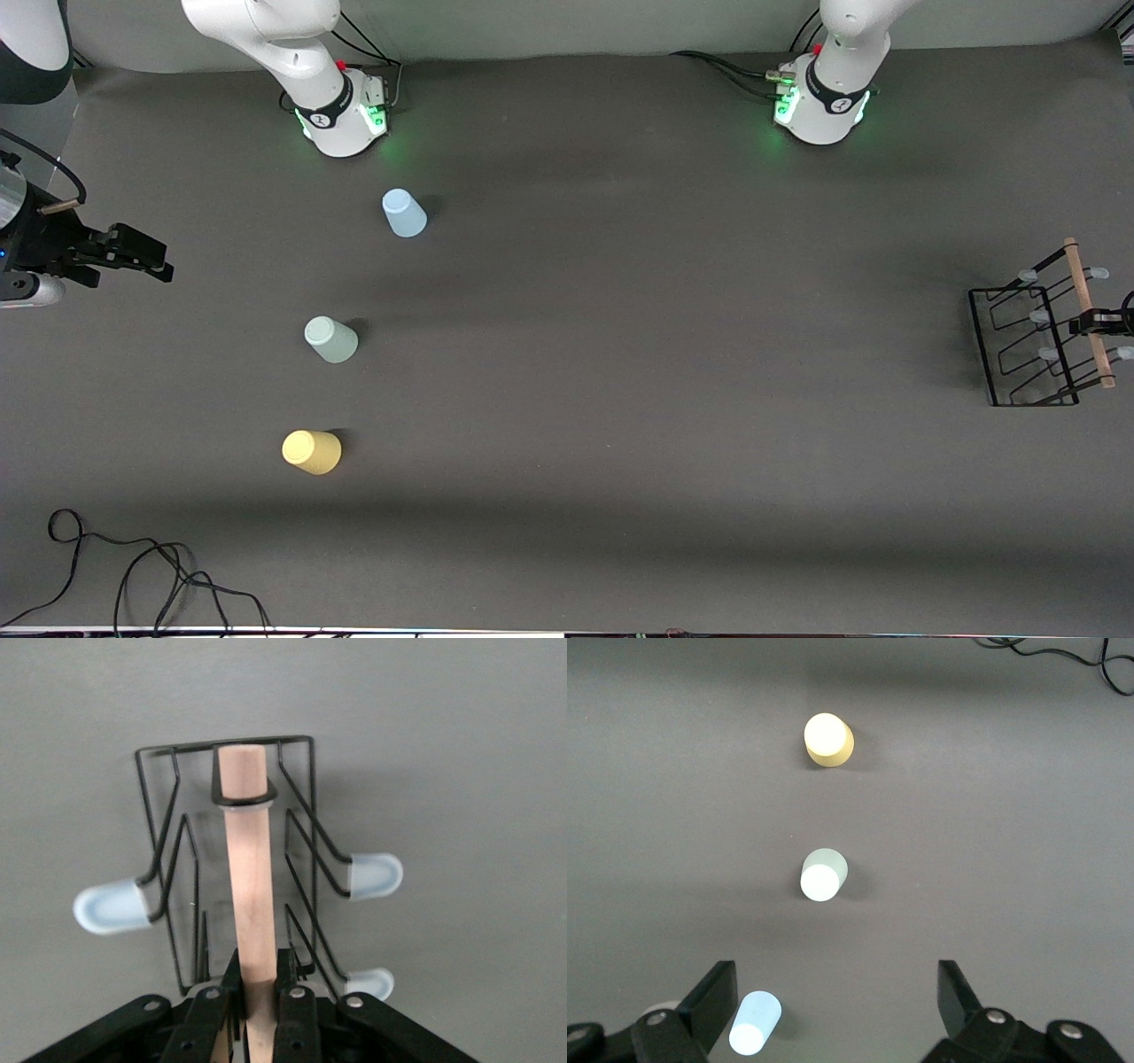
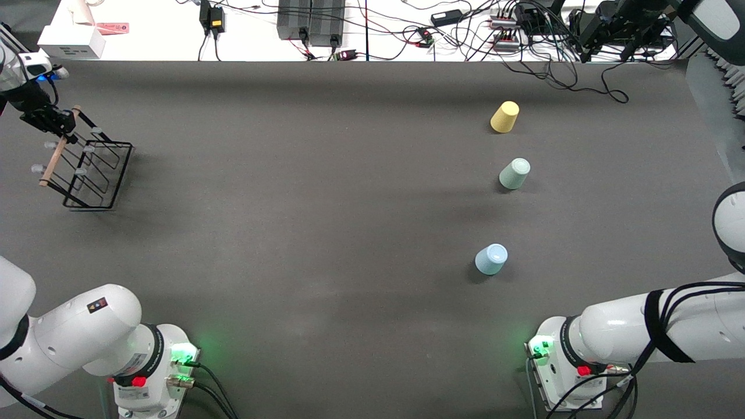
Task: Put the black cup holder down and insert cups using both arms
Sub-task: 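Lift the black cup holder with the left gripper toward the table middle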
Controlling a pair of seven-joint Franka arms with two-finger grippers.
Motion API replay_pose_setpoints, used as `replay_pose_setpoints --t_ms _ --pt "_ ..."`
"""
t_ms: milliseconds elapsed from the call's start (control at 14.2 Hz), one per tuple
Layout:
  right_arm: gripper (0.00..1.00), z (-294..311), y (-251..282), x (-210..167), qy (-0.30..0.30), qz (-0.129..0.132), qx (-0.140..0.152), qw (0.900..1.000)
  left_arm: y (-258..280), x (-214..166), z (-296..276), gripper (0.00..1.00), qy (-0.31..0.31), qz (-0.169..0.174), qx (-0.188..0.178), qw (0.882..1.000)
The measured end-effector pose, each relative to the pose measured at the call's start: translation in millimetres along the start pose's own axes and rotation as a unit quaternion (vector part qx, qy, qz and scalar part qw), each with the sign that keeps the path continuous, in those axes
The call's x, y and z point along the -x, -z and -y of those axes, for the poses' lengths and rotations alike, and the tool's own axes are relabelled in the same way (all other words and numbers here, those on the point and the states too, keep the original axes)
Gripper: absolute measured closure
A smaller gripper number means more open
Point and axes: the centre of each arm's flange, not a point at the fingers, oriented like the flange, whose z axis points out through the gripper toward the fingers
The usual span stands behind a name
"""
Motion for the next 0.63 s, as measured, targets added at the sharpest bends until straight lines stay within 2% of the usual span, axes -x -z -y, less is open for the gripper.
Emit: replay_pose_setpoints --t_ms 211,422,633 --pt "0.0 -1.0 2.1 0.7 -0.001 -0.002 0.0 1.0 49.1 -11.3 -68.8 0.84 -0.008 0.014 -0.012 1.0" --pt "0.0 -2.3 3.2 0.6 -0.002 -0.003 0.0 1.0 96.6 -27.1 -169.7 0.84 0.009 0.024 -0.021 0.999" --pt "0.0 -3.7 5.1 0.3 -0.004 -0.005 0.0 1.0 116.2 -44.4 -280.6 0.84 0.041 0.021 -0.033 0.998"
